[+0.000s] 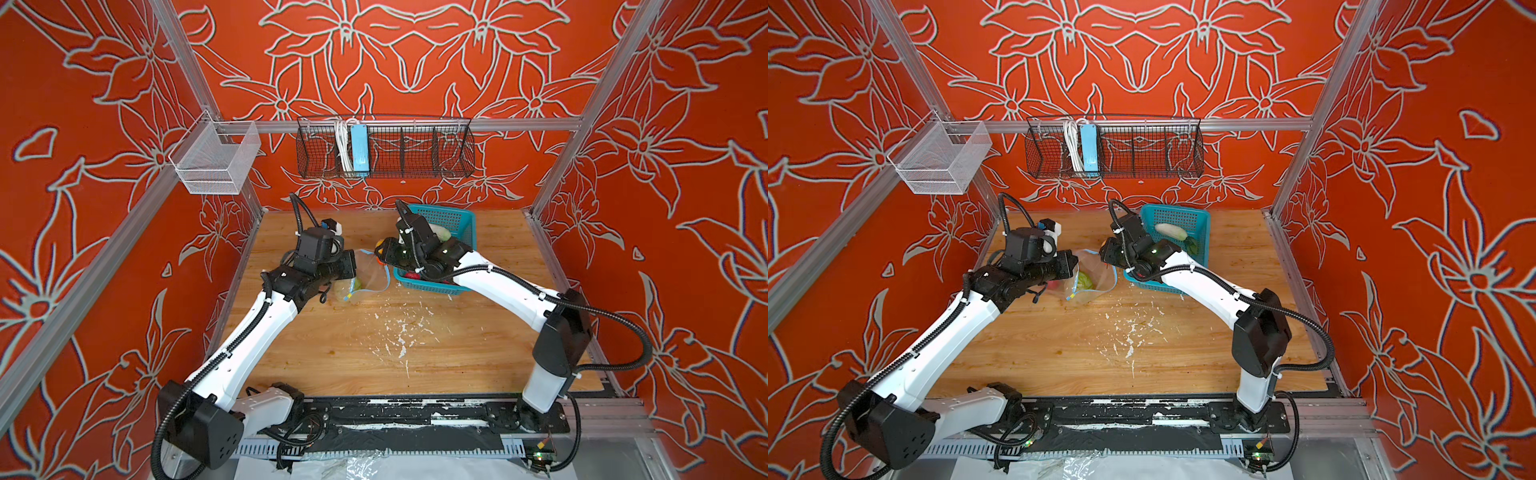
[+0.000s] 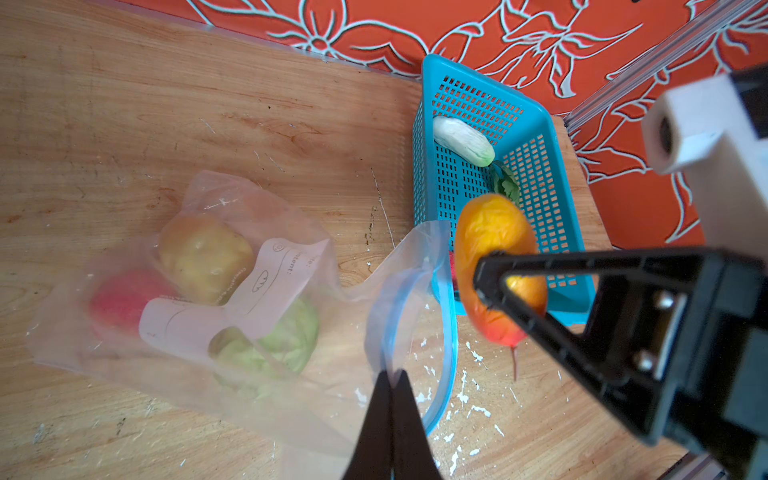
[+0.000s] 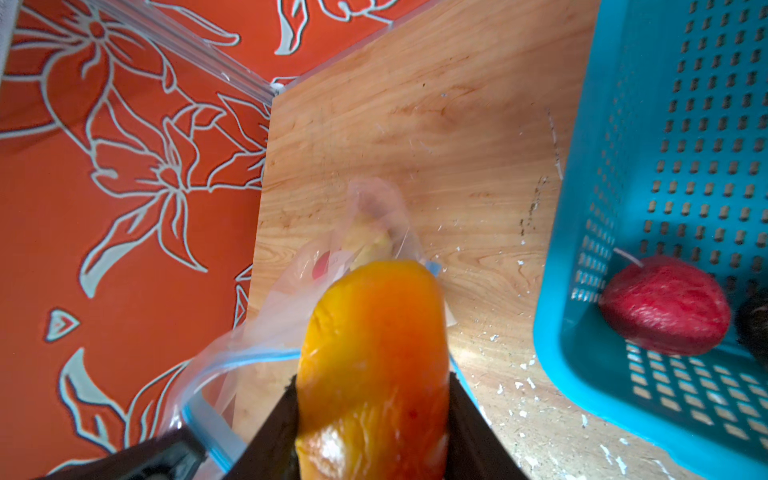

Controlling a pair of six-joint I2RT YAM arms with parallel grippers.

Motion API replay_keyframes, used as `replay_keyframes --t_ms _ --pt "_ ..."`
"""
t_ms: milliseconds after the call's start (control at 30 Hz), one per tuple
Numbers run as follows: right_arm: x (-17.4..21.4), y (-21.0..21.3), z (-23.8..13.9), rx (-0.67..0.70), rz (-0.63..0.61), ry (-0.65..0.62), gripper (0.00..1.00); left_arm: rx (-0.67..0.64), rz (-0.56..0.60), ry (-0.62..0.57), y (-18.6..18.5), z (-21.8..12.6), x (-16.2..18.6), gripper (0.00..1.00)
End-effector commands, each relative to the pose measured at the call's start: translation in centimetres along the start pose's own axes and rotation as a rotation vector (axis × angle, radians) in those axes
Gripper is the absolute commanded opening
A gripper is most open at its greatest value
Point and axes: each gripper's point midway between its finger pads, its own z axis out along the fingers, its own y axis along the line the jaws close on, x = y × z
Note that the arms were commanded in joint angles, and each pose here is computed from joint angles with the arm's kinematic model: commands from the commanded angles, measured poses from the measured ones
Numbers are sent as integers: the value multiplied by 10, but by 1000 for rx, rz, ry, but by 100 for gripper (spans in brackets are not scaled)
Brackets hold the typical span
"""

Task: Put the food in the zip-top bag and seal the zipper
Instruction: 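Lift the mango with the right gripper toward the bag opening, then lower the mango into the bag held open by the left gripper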

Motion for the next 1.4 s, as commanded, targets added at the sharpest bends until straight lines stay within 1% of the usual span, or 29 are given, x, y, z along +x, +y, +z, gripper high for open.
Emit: replay_keyframes --t_ms 0,567,767,833,867,967,1100,1167,1300,1367 --pt "3 14 -8 -37 -1 -33 35 -6 1 -17 2 -3 -4 0" --pt "44 37 0 -63 -46 28 35 -9 1 -15 2 -3 -4 0" --pt "54 40 11 -70 -51 47 36 -7 0 -18 1 -5 -5 0" --pt "55 41 15 -75 -63 51 44 -10 3 -19 1 -6 -5 0" --pt "55 38 17 -59 -62 49 45 -13 5 -21 2 -8 -6 0" --pt "51 34 21 -36 -69 28 46 -10 6 -32 1 -11 -8 0" --pt "48 31 29 -7 -77 15 50 4 1 -41 -2 -14 -9 0" --pt "49 30 33 2 -80 21 57 9 -1 -44 -3 -16 -10 0" --pt "49 35 37 7 -89 39 84 9 -8 -48 -3 -17 -11 0" --pt "47 34 36 16 -90 35 87 12 -15 -48 -4 -17 -12 0"
